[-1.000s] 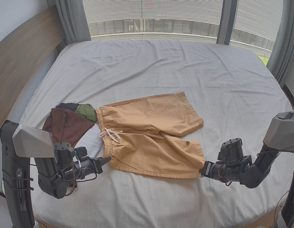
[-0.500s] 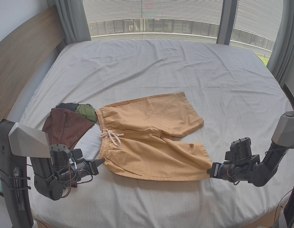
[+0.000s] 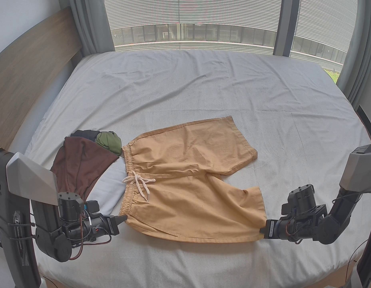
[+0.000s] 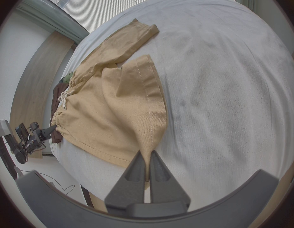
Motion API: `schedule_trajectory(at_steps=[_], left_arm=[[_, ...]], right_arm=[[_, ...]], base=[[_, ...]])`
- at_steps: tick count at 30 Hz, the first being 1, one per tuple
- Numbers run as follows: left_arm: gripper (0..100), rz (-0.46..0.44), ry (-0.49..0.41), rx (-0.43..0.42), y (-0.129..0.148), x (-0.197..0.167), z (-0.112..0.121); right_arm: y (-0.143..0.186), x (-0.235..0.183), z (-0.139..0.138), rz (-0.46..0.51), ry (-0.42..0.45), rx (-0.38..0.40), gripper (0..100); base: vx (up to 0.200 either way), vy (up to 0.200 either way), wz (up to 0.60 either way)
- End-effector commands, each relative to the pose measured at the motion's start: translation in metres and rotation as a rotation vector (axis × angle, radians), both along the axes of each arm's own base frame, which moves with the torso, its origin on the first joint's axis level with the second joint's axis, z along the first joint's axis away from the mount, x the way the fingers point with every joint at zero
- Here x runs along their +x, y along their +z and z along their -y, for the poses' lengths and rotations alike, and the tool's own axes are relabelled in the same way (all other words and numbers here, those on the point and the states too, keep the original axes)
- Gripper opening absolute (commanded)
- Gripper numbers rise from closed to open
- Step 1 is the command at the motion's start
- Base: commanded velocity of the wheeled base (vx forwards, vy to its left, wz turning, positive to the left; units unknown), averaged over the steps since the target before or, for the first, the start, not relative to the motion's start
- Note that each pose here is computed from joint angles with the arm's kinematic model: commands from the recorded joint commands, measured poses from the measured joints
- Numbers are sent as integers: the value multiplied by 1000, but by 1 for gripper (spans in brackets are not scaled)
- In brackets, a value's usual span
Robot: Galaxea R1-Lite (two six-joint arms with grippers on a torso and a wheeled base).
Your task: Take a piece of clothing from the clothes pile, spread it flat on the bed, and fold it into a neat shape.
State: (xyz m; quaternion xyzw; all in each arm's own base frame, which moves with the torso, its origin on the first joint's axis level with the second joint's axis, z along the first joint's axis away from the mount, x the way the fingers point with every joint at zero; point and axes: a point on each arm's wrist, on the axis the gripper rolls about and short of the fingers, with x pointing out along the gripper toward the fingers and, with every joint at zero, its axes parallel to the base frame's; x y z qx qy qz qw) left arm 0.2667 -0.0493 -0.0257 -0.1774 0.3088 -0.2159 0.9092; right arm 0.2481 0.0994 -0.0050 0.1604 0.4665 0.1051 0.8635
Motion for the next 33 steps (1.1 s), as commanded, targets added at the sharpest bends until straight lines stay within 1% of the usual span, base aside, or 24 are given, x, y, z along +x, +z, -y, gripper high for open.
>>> schedule_trajectory(at_steps=[1, 13, 14, 15, 17, 21, 23, 26, 30, 33], left_arm=[[0, -8, -1, 2, -1, -2, 0], [0, -28, -1, 9, -3, -7, -2], [100, -32, -1, 11, -3, -8, -2], [100, -36, -1, 12, -3, -9, -2], [100, -36, -2, 13, -3, -9, -2], [100, -11, 14, 8, 1, -5, -5], [100, 25, 25, 1, 7, 1, -6], [100, 52, 26, -10, 14, 3, -6], [100, 69, 7, -17, 19, 3, -2], [100, 71, 1, -19, 18, 4, -1]], right_arm=[[-6, -3, -1, -26, 7, -9, 0], [-9, -8, 4, -34, 30, -43, 0], [-9, -8, 4, -34, 30, -43, 0], [-9, -8, 5, -33, 27, -41, 100], [-9, -8, 5, -35, 25, -43, 100], [-5, -5, 14, -21, -12, -37, 100], [-2, 1, 20, 1, -40, -29, 100], [4, 13, 25, 61, -71, -5, 100], [10, 35, 29, 182, -92, 50, 100], [5, 47, 30, 195, -85, 81, 100]], base=[[0, 0, 0], [0, 0, 0], [0, 0, 0], [0, 0, 0], [0, 0, 0], [0, 0, 0], [0, 0, 0], [0, 0, 0], [0, 0, 0], [0, 0, 0]])
